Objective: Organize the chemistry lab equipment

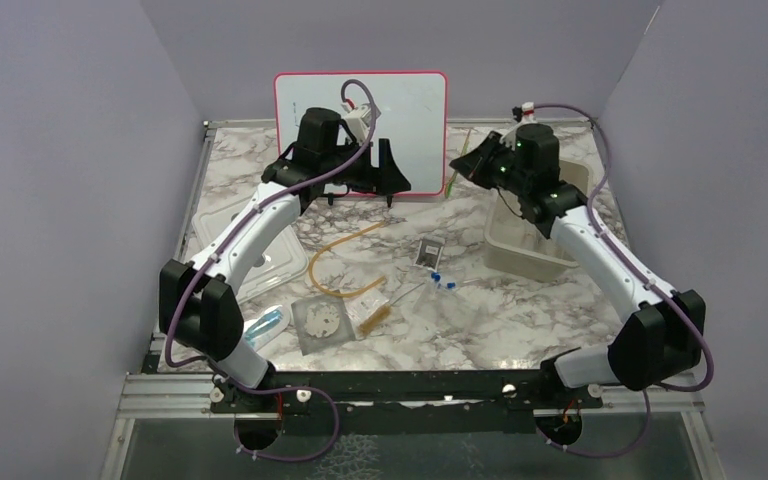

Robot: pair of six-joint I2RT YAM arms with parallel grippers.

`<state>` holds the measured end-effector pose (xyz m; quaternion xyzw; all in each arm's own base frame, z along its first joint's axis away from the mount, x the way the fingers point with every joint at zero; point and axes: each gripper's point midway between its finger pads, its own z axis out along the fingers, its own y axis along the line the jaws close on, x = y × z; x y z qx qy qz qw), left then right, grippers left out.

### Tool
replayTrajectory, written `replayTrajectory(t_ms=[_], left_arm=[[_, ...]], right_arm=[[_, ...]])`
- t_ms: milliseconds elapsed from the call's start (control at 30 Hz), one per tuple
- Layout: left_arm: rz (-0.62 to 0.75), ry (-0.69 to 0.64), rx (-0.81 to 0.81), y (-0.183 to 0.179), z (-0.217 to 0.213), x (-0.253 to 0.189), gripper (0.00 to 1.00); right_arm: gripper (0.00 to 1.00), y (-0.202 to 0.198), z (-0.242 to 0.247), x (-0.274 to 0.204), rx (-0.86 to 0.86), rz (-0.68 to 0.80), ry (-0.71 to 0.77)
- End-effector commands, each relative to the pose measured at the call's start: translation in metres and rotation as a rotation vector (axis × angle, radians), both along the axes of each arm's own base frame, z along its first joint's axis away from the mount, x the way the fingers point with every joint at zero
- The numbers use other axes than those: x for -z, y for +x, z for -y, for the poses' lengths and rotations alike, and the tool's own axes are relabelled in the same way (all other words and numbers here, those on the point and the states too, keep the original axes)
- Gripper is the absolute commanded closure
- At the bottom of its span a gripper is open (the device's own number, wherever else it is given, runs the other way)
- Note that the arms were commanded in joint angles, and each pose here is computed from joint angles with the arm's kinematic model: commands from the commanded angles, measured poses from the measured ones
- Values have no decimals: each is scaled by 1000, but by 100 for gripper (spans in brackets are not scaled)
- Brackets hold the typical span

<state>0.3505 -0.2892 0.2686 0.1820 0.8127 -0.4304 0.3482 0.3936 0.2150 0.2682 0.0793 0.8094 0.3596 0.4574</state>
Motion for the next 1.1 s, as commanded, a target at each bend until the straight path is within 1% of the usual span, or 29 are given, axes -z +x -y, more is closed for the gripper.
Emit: replayTrajectory(t_ms=[0, 67, 167, 267, 300, 367, 433, 500, 600, 867, 1000, 1067], left_arm=[[48, -9, -61, 9, -10, -10, 24], [53, 8, -84, 14, -13, -6, 23], [57, 37, -112, 23, -17, 2, 23], [45, 66, -132, 31, -18, 11, 23], [38, 76, -137, 34, -18, 14, 23], [28, 92, -146, 40, -18, 18, 23], [25, 104, -158, 47, -17, 22, 23], [22, 115, -164, 53, -17, 27, 23], [10, 131, -177, 60, -16, 35, 23], [-26, 159, -150, 62, -13, 54, 23], [-38, 178, -150, 64, -13, 59, 23], [-49, 202, -178, 70, -17, 63, 23]], right_arm=[[93, 12, 79, -20, 206, 72, -237], [93, 15, 114, -21, 293, 65, -328], [93, 15, 158, -6, 367, -11, -442], [92, 10, 202, 6, 423, -78, -465], [92, 8, 209, 7, 427, -78, -471], [91, 6, 216, 16, 420, -88, -528], [91, 3, 227, 41, 442, -149, -583], [91, -2, 244, 66, 489, -238, -586], [90, -2, 246, 88, 477, -319, -579], [86, -8, 254, 163, 419, -489, -681], [85, -5, 257, 183, 406, -542, -709], [84, -3, 258, 191, 402, -553, -715]])
